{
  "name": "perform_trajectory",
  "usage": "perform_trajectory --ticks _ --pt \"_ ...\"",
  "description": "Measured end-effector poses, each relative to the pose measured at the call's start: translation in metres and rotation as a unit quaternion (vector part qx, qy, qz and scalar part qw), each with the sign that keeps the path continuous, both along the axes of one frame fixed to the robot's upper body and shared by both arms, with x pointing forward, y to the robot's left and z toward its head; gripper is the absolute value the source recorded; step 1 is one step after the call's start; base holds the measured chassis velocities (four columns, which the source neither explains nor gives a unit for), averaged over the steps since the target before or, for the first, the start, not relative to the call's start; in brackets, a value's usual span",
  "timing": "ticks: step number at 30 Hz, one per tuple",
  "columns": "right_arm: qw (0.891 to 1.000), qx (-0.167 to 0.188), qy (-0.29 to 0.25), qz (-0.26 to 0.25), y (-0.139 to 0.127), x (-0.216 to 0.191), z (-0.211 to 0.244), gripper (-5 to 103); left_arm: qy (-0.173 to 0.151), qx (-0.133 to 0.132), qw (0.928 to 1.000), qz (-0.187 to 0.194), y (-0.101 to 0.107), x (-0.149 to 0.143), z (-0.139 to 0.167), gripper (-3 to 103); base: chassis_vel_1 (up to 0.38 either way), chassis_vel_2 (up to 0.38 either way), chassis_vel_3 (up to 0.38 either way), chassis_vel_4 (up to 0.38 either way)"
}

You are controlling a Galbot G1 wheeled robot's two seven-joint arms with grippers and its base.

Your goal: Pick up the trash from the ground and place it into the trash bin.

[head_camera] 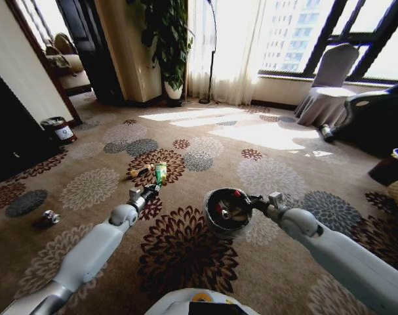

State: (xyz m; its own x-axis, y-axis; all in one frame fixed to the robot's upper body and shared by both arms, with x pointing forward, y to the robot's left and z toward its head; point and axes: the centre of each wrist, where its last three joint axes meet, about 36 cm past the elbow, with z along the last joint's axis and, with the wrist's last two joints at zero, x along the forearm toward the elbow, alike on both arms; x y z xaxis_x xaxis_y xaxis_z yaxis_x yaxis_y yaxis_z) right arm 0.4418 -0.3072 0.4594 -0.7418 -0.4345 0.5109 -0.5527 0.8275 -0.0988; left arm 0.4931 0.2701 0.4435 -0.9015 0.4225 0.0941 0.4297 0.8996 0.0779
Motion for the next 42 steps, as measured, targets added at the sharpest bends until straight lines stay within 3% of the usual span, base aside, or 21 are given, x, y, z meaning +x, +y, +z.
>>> perform_trajectory --ticks 1,2,6,8,10,11,13,14,17,21,26,37,42 --pt "1.0 0.0 0.005 0.0 0.0 0.002 -0.002 3 -0.02 -0.007 0.9995 -0.025 -0.026 -0.004 0.021 0 0.0 0.0 0.0 0.0" --pt "1.0 0.0 0.005 0.0 0.0 0.002 -0.002 3 -0.02 -0.007 0.9995 -0.025 -0.026 -0.004 0.021 0 0.0 0.0 0.0 0.0" --pt "1.0 -0.002 0.009 -0.006 -0.002 0.007 -0.005 3 -0.047 -0.027 0.9946 -0.089 -0.08 -0.02 0.063 0 0.0 0.0 0.0 0.0" --pt "1.0 -0.002 0.009 -0.006 -0.002 0.007 -0.005 3 -0.047 -0.03 0.9937 -0.097 -0.087 -0.023 0.066 0 0.0 0.0 0.0 0.0" --pt "1.0 -0.002 0.011 -0.003 0.0 0.006 -0.006 3 -0.034 -0.041 0.9906 -0.126 -0.128 -0.038 0.073 0 0.0 0.0 0.0 0.0" --pt "1.0 -0.002 0.011 -0.003 0.0 0.006 -0.006 3 -0.034 -0.041 0.9906 -0.126 -0.128 -0.038 0.073 0 0.0 0.0 0.0 0.0" --pt "1.0 -0.001 0.012 0.001 0.002 0.01 0.0 3 -0.018 -0.056 0.9896 -0.132 -0.159 -0.052 0.072 0 0.0 0.0 0.0 0.0" --pt "1.0 -0.001 0.012 0.001 0.002 0.01 0.0 3 -0.018 -0.056 0.9896 -0.132 -0.159 -0.052 0.072 0 0.0 0.0 0.0 0.0" --pt "1.0 -0.002 0.004 -0.002 0.001 0.021 0.006 3 0.011 -0.057 0.991 -0.121 -0.189 -0.075 0.071 0 0.0 0.0 0.0 0.0" --pt "1.0 -0.001 0.004 -0.004 0.001 0.025 0.006 3 0.037 -0.04 0.993 -0.105 -0.195 -0.088 0.066 0 0.0 0.0 0.0 0.0" --pt "1.0 0.002 0.006 -0.003 0.004 0.026 0.004 3 0.063 -0.037 0.9916 -0.107 -0.191 -0.099 0.059 0 0.0 0.0 0.0 0.0" --pt "1.0 0.025 0.014 0.005 0.015 0.029 0.003 3 0.105 -0.058 0.9861 -0.116 -0.21 -0.09 0.022 0 0.0 0.0 0.0 0.0" --pt "1.0 0.026 0.015 0.007 0.014 0.027 0.005 3 0.116 -0.054 0.985 -0.116 -0.213 -0.09 0.013 0 0.0 0.0 0.0 0.0"
